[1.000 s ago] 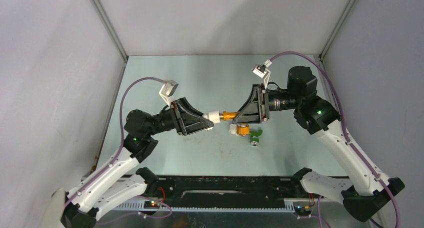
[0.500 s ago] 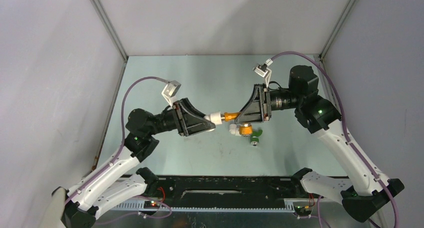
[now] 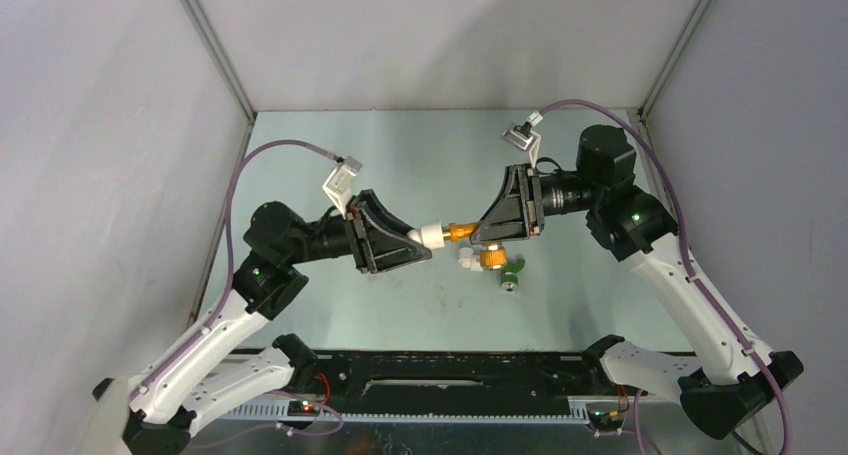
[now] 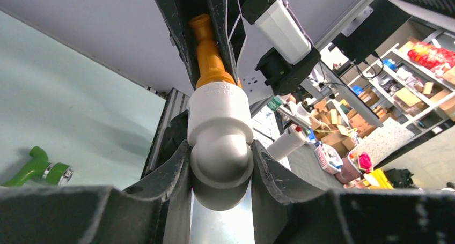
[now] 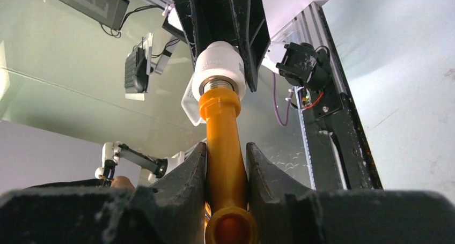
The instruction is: Install the water faucets
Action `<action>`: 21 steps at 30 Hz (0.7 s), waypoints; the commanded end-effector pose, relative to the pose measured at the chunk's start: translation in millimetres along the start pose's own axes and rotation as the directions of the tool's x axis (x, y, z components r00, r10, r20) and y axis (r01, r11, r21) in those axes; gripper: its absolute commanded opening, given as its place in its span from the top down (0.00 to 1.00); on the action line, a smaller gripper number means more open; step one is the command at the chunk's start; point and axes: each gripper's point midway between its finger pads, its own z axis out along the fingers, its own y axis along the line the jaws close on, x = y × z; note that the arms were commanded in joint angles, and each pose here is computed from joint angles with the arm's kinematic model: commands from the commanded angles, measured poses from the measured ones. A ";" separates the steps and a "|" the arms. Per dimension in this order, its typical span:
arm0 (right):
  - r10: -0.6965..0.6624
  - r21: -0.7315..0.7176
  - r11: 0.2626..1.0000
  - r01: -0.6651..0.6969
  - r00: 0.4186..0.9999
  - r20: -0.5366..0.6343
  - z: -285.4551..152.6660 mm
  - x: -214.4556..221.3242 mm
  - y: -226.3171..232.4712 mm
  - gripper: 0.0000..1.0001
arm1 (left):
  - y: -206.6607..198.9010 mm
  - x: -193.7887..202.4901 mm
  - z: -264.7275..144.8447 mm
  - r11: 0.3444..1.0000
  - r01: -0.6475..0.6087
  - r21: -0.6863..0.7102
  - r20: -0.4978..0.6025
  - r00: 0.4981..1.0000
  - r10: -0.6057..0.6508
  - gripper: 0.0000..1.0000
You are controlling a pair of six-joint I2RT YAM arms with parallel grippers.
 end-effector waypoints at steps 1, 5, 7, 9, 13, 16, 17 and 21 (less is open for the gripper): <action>-0.077 -0.026 0.997 0.078 0.996 0.048 0.6 -19.3 19.9 1.00 | 17.7 32.9 1.0 0.999 0.016 -0.051 -0.154 0.988 -0.024 1.00; -0.084 -0.019 0.996 0.086 0.994 0.074 -0.1 -24.5 22.4 1.00 | 18.4 36.2 2.9 0.999 0.022 -0.050 -0.167 0.986 -0.030 1.00; -0.086 -0.018 0.996 0.087 0.993 0.084 0.3 -27.0 22.5 1.00 | 20.1 38.0 3.9 0.998 0.026 -0.056 -0.167 0.985 -0.035 1.00; -0.084 -0.016 0.996 0.086 0.992 0.090 0.4 -28.6 22.6 1.00 | 21.5 38.0 5.5 0.998 0.023 -0.059 -0.161 0.986 -0.033 1.00; -0.087 -0.031 0.995 0.090 0.993 0.073 0.9 -26.3 23.2 1.00 | 25.6 32.3 7.2 0.997 -0.006 -0.078 -0.131 0.991 -0.004 1.00; -0.096 -0.036 0.995 0.098 0.994 0.049 0.0 -20.3 22.0 1.00 | 30.1 25.9 6.6 0.993 -0.039 -0.115 -0.112 0.993 0.026 1.00; -0.113 -0.030 0.993 0.114 0.993 0.045 -0.9 -17.9 20.5 1.00 | 32.9 25.3 5.6 0.990 -0.047 -0.136 -0.113 0.993 0.031 1.00; -0.122 0.009 0.993 0.122 0.992 0.019 -3.3 -6.4 9.9 1.00 | 34.5 17.4 4.8 0.982 -0.079 -0.171 -0.106 0.992 0.061 1.00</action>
